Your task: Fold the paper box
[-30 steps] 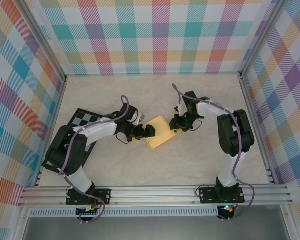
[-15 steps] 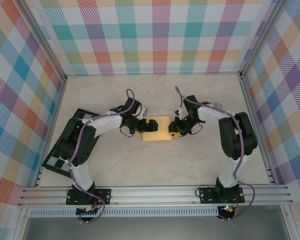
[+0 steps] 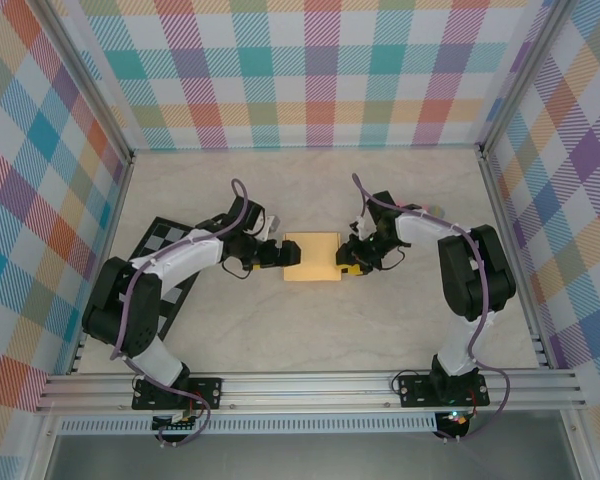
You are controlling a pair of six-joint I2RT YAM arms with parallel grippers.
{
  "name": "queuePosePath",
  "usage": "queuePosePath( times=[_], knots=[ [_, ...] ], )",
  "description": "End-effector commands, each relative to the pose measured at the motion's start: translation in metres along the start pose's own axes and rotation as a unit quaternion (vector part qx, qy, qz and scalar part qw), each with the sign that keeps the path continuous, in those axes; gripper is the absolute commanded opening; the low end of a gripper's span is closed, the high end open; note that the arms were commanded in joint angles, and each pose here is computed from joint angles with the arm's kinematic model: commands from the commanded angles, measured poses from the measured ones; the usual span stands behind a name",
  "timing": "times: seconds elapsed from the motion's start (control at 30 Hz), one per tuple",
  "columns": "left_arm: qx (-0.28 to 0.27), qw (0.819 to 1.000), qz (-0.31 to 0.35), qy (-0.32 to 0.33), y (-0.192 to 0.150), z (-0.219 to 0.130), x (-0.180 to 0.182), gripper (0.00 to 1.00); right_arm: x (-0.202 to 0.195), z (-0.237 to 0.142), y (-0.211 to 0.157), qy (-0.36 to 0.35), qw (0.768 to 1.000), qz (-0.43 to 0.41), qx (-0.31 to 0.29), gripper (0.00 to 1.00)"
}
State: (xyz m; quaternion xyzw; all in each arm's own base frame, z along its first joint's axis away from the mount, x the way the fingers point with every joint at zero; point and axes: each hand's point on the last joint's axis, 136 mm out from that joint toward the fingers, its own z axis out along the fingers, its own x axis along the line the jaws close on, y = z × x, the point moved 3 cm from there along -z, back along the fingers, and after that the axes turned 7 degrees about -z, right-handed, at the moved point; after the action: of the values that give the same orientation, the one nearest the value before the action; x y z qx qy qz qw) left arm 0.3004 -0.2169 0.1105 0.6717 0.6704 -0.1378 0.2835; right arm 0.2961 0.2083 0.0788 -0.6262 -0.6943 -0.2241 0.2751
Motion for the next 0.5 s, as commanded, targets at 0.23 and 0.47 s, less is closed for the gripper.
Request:
queuePosePath(
  times=[0.23, 0.47],
  knots=[
    [0.03, 0.998, -0.014, -0.046, -0.01, 0.025, -0.008, 0.88, 0.001, 0.009, -0.008, 0.01, 1.0, -0.003, 0.002, 0.38],
    [0.026, 0.996, -0.003, -0.083, -0.003, 0.027, -0.024, 0.72, 0.004, 0.011, -0.007, 0.019, 1.0, 0.0, -0.001, 0.29]
  ],
)
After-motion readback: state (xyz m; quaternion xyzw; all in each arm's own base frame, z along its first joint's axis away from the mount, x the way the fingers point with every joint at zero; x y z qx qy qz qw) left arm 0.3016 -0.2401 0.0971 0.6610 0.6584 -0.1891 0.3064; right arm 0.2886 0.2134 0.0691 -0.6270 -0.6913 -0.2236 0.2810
